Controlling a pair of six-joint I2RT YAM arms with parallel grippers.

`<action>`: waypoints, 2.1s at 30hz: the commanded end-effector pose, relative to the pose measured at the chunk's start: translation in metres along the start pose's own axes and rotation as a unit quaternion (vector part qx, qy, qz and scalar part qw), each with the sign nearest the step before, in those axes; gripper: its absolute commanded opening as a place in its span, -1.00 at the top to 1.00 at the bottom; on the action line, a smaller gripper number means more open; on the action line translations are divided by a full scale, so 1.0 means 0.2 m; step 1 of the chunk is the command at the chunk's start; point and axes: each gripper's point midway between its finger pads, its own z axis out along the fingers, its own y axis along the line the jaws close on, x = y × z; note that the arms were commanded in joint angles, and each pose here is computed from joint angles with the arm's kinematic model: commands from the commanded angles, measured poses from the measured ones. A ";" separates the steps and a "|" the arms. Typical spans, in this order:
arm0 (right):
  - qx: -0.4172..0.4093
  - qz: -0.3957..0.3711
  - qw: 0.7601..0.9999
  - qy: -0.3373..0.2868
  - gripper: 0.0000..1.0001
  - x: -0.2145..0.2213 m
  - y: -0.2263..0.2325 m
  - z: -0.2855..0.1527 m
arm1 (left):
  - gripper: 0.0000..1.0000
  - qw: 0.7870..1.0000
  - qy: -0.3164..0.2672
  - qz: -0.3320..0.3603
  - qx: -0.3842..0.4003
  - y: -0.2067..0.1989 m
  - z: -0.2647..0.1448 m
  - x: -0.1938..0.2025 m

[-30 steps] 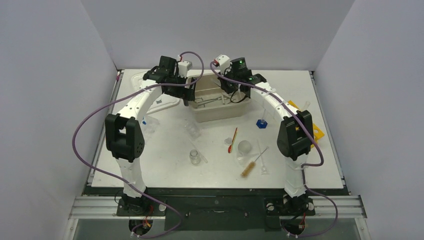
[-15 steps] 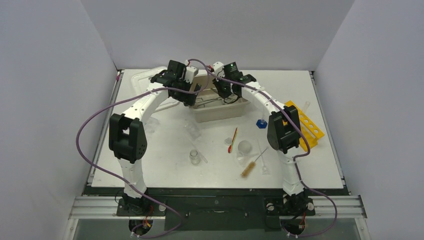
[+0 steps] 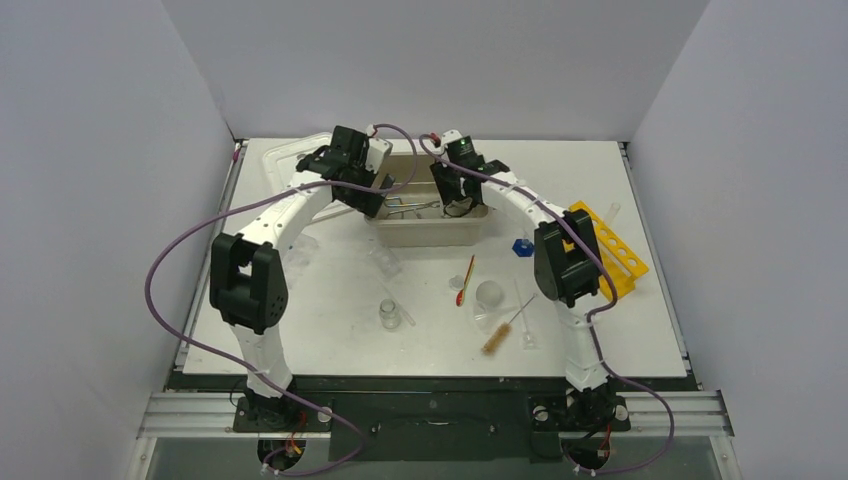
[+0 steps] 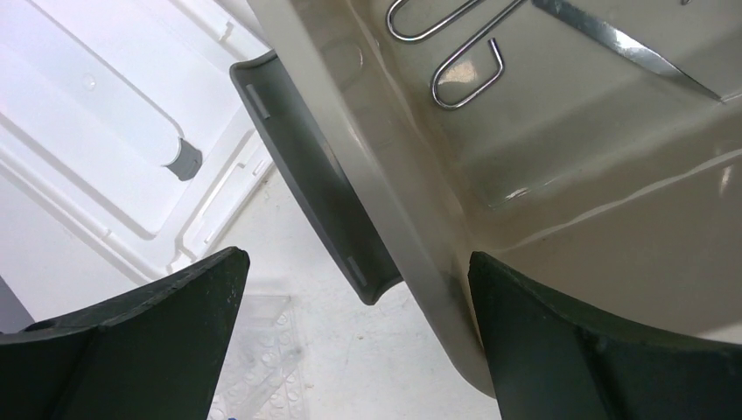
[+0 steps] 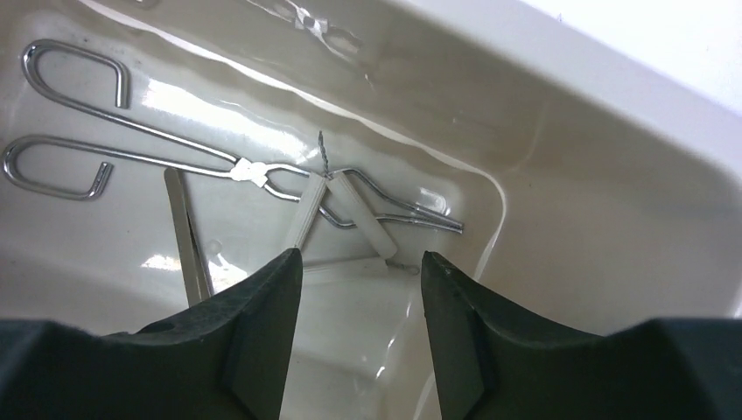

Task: Organize the chemistry lab equipment
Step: Place the chemistry item in the storage box, then pick up the chemistry item at the center of the board.

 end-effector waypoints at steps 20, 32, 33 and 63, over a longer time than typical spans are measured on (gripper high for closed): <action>-0.014 0.090 0.988 -0.124 -0.09 -0.20 0.02 -0.60 | -0.94 0.997 -0.050 -0.023 0.049 -0.06 -0.22 0.02; -0.010 0.247 0.934 -0.258 -0.66 -0.47 -0.26 -1.13 | -0.93 0.986 -0.151 -0.071 0.000 0.12 -0.55 -0.37; -0.027 0.269 0.925 -0.267 -0.66 -0.48 -0.29 -1.17 | -0.93 0.982 -0.164 -0.089 -0.012 0.15 -0.59 -0.41; 0.273 0.289 0.911 -0.110 -0.39 0.43 -0.64 -0.98 | -0.94 0.974 -0.137 -0.171 0.065 0.26 -0.72 -0.17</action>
